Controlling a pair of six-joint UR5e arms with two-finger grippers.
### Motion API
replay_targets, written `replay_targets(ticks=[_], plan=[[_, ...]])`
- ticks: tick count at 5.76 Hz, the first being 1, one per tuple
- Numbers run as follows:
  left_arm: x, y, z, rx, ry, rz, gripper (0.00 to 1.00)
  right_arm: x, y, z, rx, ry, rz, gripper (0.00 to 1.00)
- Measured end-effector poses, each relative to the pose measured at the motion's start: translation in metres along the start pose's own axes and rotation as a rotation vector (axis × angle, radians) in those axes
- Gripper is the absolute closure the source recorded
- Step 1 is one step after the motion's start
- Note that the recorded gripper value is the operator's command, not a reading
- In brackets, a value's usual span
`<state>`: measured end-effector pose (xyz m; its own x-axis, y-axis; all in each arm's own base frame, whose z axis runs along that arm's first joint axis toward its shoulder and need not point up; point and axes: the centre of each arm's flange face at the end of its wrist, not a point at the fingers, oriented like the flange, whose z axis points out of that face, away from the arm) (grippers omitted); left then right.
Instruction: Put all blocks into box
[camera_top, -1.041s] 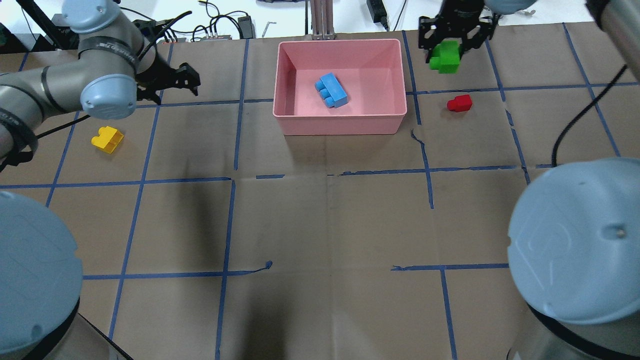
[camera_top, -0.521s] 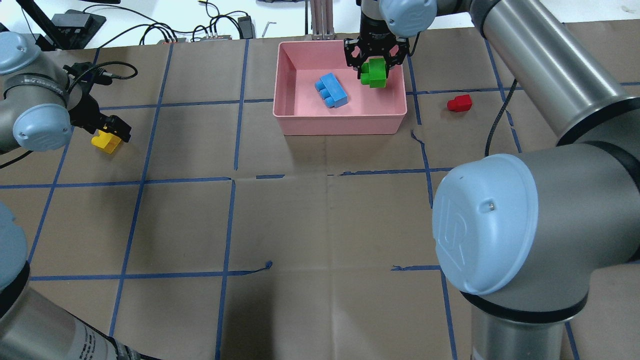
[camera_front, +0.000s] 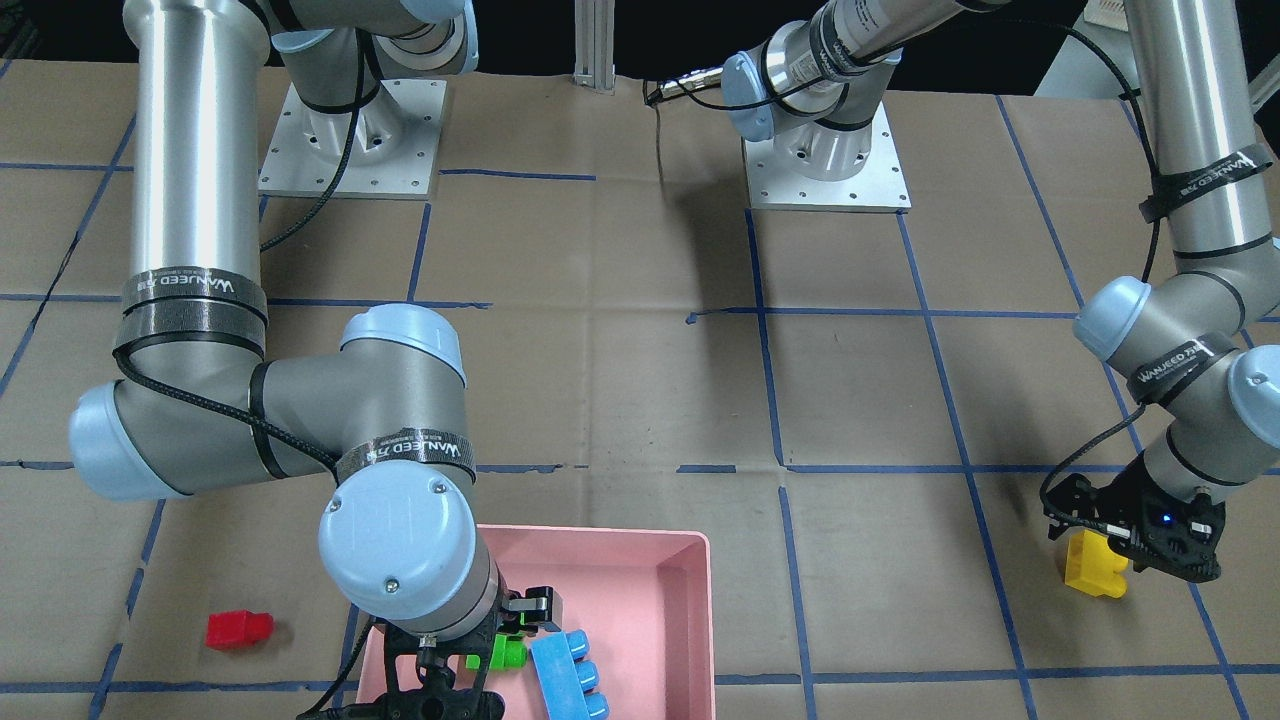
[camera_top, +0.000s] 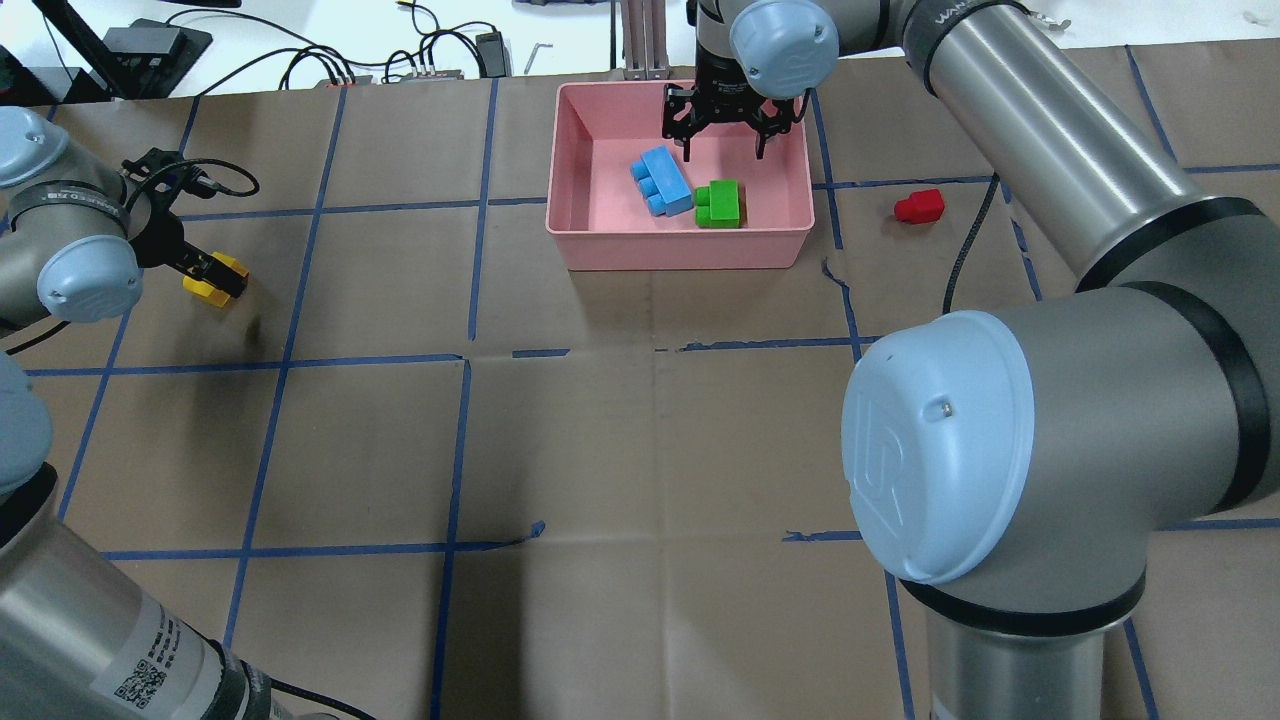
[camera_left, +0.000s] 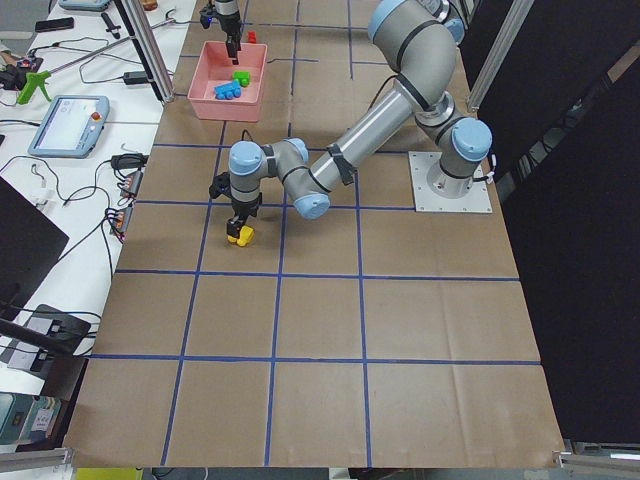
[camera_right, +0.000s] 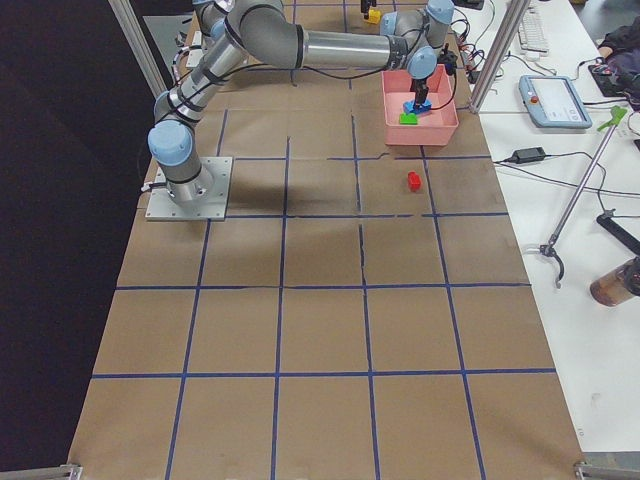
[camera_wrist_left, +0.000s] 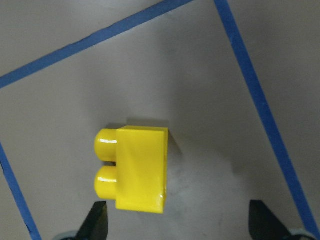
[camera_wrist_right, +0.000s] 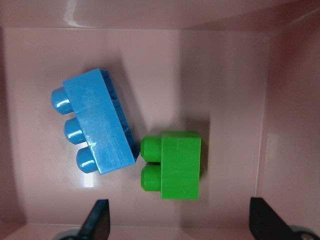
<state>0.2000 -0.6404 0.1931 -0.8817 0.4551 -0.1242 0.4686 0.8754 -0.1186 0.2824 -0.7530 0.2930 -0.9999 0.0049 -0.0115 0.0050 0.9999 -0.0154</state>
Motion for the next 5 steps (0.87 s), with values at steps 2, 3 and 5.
replay_targets(ticks=[2,3,5], plan=[[-0.003,0.000,0.007,0.001,0.004,0.031,0.02,0.014,0.005,-0.034,0.017,0.011,0.014,0.00],[-0.007,-0.002,0.009,0.003,0.001,0.043,0.02,0.045,0.010,-0.061,0.001,0.033,0.045,0.00],[-0.013,-0.006,0.019,0.012,0.011,0.048,0.02,0.160,0.004,-0.098,-0.035,0.056,0.086,0.01]])
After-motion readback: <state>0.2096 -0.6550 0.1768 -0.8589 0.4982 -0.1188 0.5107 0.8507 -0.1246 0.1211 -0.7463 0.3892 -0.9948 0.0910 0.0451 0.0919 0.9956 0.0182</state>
